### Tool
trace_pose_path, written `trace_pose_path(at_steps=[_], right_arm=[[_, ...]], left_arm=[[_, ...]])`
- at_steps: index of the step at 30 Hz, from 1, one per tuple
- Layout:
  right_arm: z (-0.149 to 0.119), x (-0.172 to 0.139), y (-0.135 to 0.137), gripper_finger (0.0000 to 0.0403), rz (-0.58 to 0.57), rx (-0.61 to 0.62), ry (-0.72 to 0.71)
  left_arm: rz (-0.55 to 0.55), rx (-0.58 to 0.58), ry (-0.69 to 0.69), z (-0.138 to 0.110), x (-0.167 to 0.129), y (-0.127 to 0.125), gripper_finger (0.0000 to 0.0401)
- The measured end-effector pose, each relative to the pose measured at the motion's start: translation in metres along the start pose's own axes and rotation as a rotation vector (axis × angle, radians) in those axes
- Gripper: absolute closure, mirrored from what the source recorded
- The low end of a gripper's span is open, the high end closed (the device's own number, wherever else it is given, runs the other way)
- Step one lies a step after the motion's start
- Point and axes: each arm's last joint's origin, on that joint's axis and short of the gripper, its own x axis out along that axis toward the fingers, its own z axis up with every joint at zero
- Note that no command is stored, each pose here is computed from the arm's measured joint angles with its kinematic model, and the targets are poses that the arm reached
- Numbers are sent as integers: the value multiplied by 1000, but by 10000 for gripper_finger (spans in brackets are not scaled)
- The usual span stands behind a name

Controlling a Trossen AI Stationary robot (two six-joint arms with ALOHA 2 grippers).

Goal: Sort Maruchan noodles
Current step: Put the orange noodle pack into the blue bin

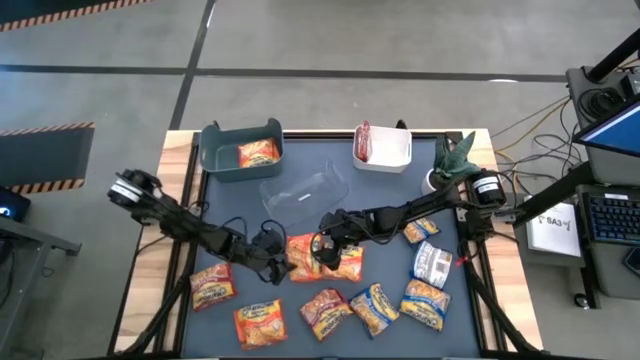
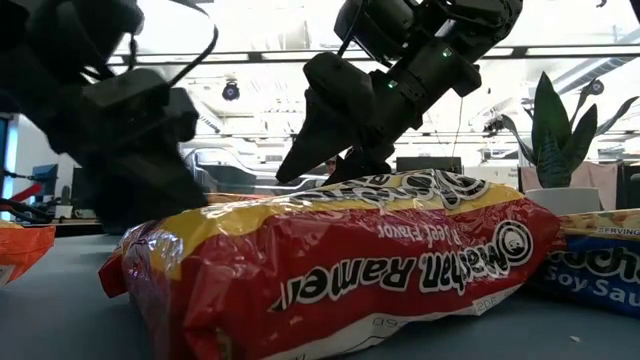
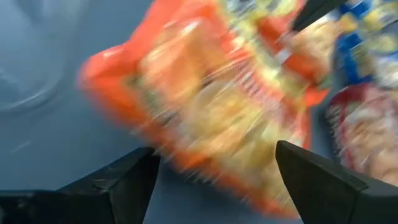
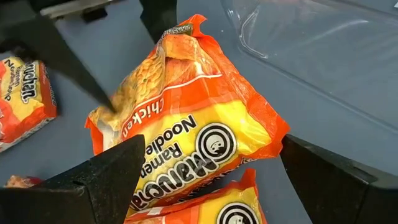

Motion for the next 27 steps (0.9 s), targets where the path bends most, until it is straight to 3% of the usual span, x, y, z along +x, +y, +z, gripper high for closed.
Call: trace_pose_path(at_steps=[10,23,27], right_arm=[[0,0,0,44,1,1,-2],[0,0,0,44,3,1,-4],[2,-4,2,44,22,1,3]], left_arm=[[-75,15,-61,-6,18,-2,121],[-85,39,-74,-4,17,-3,267],[-95,74,-75,-2,15,-5,295]])
